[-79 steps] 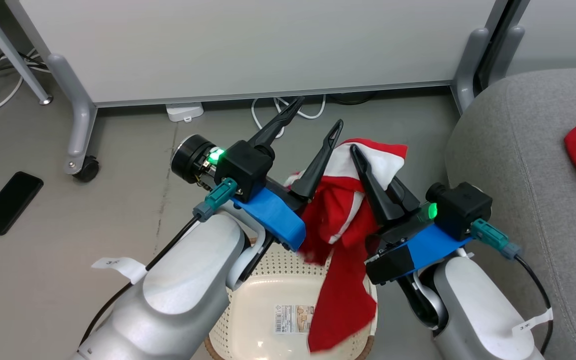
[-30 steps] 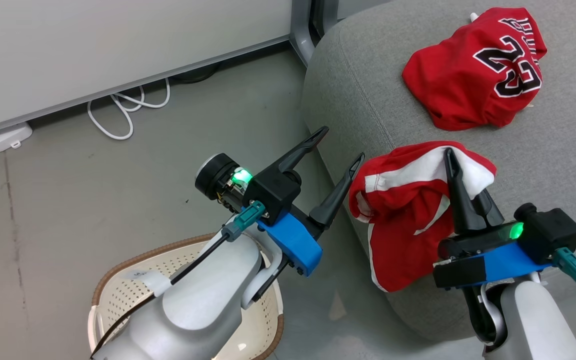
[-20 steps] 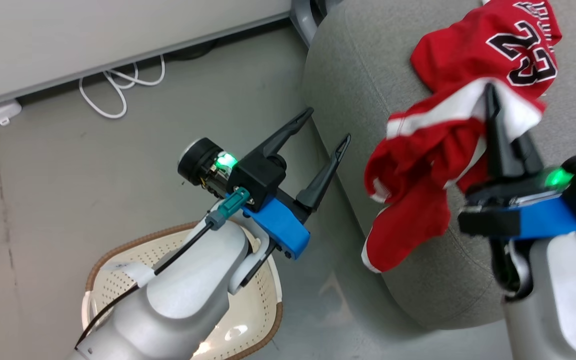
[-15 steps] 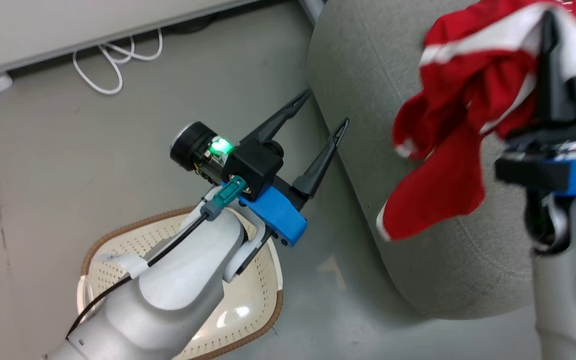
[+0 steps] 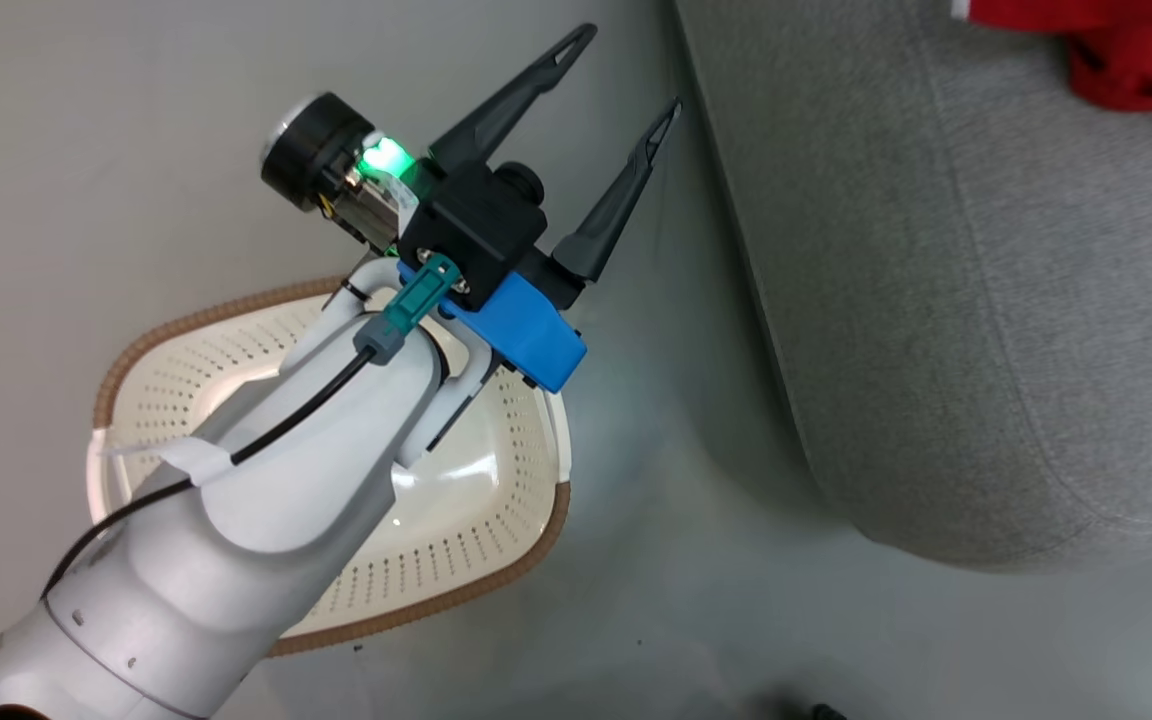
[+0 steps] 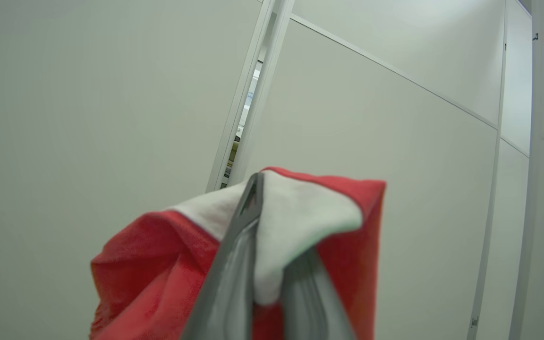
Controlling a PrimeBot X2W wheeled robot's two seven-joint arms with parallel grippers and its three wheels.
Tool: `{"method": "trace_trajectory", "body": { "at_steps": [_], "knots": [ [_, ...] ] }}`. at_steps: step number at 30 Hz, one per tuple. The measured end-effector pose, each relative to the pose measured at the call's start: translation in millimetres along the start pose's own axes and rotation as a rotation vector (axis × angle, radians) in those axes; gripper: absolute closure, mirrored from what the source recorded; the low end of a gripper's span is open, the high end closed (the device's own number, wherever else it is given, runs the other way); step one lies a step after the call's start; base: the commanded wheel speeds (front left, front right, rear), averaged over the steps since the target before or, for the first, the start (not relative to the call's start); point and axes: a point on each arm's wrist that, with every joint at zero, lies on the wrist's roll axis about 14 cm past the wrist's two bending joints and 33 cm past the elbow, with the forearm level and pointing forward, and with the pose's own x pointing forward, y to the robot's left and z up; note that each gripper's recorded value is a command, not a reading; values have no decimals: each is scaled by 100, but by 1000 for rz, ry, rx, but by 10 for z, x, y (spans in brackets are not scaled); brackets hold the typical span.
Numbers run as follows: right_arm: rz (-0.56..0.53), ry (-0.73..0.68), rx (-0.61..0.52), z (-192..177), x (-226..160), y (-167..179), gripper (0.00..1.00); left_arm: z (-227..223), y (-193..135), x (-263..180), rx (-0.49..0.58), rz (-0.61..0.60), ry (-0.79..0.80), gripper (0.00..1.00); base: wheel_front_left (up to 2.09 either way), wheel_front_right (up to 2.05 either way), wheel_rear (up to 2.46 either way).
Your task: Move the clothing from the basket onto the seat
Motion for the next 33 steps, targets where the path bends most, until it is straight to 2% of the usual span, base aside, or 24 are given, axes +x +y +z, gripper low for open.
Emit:
{"method": "trace_trajectory", "body": {
  "at_steps": [7,11,15,23,28,32,33],
  "knots": [
    [-62,25,-129,-347,226,-407,100,-459,157,29,-39,8,43,0,0,0,0],
    [-95,145,-164,-797,98,-578,100,-657,171,30,-62,1,58,0,0,0,0],
    [-100,279,-183,-1240,-129,-614,100,-760,179,38,-72,-4,63,0,0,0,0],
    [-148,560,-166,-2034,-859,-696,100,-793,233,40,-71,0,57,0,0,0,0],
    [-170,675,-126,-2319,-1228,-634,100,-830,248,19,-66,5,64,0,0,0,0],
    [-173,722,-97,-2408,-1418,-553,100,-818,238,19,-62,2,63,0,0,0,0],
    [-176,729,-91,-2411,-1457,-546,73,-804,236,21,-60,3,62,0,0,0,0]
  ]
}}
